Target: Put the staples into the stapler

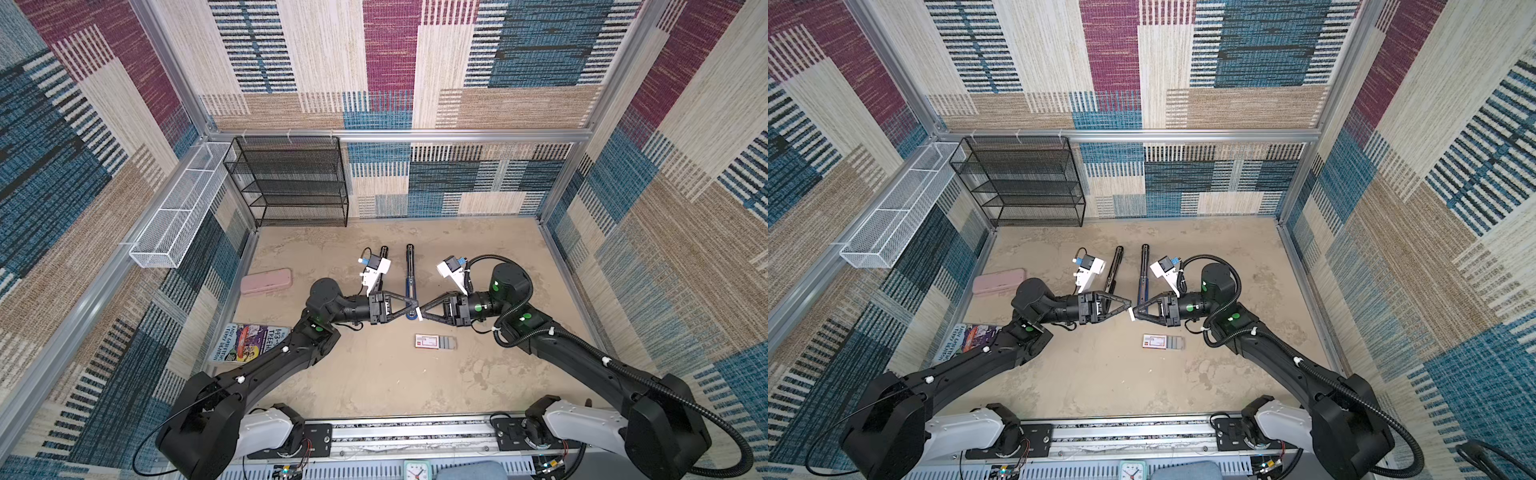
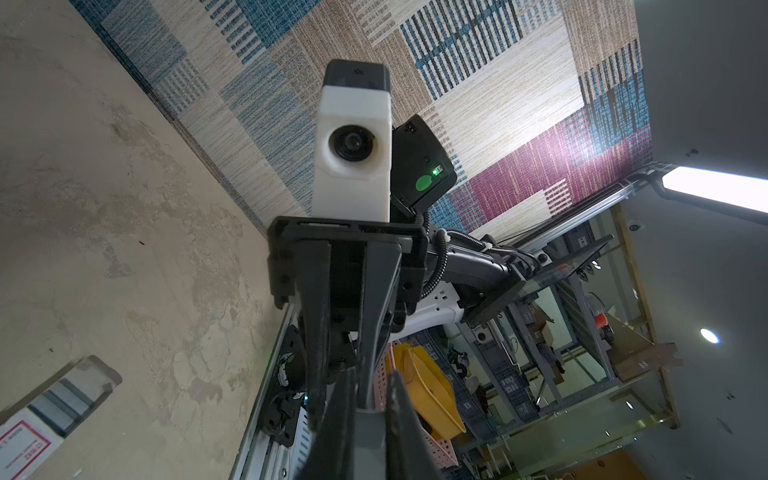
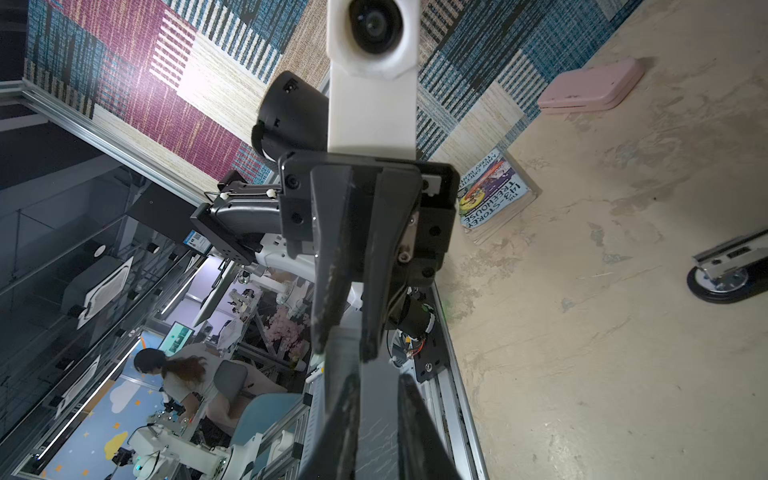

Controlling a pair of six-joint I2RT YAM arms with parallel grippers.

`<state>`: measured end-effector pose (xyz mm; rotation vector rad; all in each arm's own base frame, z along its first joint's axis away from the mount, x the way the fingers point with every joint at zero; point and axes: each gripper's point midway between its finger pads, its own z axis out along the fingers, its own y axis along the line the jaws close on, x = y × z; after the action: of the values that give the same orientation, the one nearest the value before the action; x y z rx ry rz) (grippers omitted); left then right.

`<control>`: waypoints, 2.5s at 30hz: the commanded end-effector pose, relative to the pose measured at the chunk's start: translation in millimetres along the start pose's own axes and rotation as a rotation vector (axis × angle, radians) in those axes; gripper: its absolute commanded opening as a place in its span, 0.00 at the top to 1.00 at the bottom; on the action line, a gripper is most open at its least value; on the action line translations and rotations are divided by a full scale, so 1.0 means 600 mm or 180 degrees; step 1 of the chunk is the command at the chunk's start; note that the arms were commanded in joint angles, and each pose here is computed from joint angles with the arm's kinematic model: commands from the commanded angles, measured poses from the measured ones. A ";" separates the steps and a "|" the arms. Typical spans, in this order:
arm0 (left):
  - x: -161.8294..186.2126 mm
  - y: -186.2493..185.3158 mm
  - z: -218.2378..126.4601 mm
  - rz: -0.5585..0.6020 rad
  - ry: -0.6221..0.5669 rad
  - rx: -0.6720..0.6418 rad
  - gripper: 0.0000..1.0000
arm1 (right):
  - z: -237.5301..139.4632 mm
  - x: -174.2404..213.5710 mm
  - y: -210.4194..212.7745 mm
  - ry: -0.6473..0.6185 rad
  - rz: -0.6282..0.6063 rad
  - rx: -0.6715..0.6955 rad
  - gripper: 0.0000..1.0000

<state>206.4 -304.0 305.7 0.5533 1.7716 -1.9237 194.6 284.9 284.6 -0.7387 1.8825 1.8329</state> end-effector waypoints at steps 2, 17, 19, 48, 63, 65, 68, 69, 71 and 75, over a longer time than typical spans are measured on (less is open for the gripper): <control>-0.002 0.004 -0.002 0.0149 -0.0009 -0.0114 0.95 | -0.009 -0.002 -0.011 -0.0085 0.0032 0.0115 0.75; 0.020 0.141 -0.079 0.0146 0.0312 -0.1989 0.96 | -0.073 0.005 -0.149 -0.0363 0.0268 0.1460 0.72; 0.016 0.173 -0.106 0.0182 0.0407 -0.2499 0.96 | -0.085 0.013 -0.180 -0.0382 0.0329 0.1747 0.72; -0.118 0.480 -0.167 0.0155 0.1390 -0.4832 0.96 | -0.072 0.071 -0.249 -0.0357 0.0405 0.2338 0.72; -0.119 0.525 -0.159 0.0027 0.1417 -0.4819 0.96 | -0.073 0.072 -0.251 -0.0321 0.0412 0.2372 0.72; -0.120 0.529 -0.161 0.0030 0.1422 -0.4840 0.97 | -0.074 0.073 -0.250 -0.0324 0.0413 0.2382 0.72; -0.119 0.535 -0.161 0.0029 0.1432 -0.4859 0.97 | -0.075 0.072 -0.248 -0.0326 0.0406 0.2386 0.72; -0.118 0.536 -0.161 0.0023 0.1432 -0.4862 0.97 | -0.075 0.072 -0.248 -0.0324 0.0407 0.2386 0.72; -0.114 0.540 -0.163 0.0003 0.1452 -0.4872 0.97 | -0.076 0.072 -0.246 -0.0329 0.0408 0.2388 0.72; -0.110 0.545 -0.168 0.0008 0.1481 -0.4918 0.98 | -0.077 0.071 -0.243 -0.0337 0.0394 0.2384 0.72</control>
<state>449.2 -224.1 72.5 0.3460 2.7828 -0.0300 253.8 235.3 139.7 -0.2542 2.3582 1.0437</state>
